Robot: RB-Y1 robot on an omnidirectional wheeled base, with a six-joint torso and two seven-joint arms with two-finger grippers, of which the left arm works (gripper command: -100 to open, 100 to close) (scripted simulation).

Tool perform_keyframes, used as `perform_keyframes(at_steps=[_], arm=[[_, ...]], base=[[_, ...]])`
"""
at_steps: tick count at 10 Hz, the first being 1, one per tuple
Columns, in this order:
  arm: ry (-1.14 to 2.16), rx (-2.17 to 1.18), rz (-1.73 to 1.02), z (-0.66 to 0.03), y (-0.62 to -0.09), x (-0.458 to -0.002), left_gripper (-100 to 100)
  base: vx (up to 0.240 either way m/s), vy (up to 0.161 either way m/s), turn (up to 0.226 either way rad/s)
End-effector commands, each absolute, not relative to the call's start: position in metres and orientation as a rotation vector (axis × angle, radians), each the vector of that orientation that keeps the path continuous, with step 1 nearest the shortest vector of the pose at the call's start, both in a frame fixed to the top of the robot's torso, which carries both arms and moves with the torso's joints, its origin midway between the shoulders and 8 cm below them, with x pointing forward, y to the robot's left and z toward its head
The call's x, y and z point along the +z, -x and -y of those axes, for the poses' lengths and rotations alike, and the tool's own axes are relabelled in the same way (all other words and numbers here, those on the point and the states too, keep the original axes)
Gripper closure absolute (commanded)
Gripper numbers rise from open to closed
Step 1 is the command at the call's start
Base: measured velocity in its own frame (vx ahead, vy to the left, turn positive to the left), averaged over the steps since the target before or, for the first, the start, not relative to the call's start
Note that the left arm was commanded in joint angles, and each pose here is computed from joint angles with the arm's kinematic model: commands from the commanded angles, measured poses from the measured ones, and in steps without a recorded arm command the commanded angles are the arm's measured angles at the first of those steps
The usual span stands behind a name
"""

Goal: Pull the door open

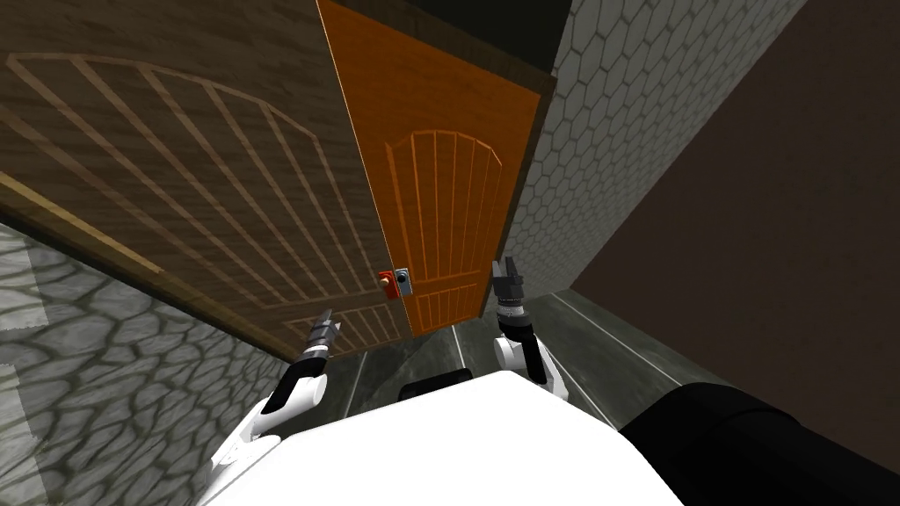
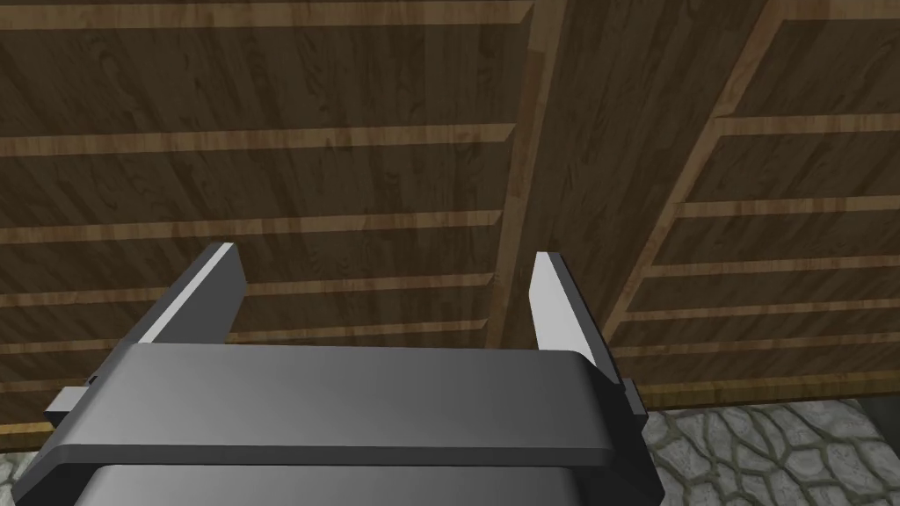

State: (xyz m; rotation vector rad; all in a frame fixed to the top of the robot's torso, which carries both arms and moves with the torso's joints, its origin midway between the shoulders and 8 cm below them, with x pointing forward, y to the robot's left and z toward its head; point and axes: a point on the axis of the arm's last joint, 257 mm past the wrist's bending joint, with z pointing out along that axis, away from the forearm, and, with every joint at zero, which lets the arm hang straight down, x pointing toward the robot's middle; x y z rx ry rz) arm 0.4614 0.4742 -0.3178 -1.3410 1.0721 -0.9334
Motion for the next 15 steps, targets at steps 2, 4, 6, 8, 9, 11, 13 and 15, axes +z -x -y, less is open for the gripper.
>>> perform_keyframes(at_steps=[2,4,6,8,9,11,13,15], arm=[[1.336,-0.942,-1.068,-0.47,-0.467,-0.314,-100],[1.319,-0.985,-1.07,-0.449,-0.481,-0.307,-100],[1.301,-1.028,-1.073,-0.428,-0.494,-0.3,-100],[1.298,-1.033,-1.075,-0.425,-0.496,-0.298,-100],[1.298,-1.033,-1.075,-0.425,-0.496,-0.298,100],[1.298,-1.033,-1.075,-0.425,-0.496,-0.298,100],[1.298,-1.033,-1.075,-0.425,-0.496,-0.298,100],[1.314,-0.999,-1.076,-0.441,-0.485,-0.306,100]], base=[[0.205,0.018,-0.065],[0.21,-0.066,-0.132],[0.175,-0.063,-0.132],[0.175,-0.107,-0.141],[-0.014,0.011,0.036],[-0.038,0.019,-0.018],[-0.011,0.005,-0.007],[-0.068,0.024,0.052]])
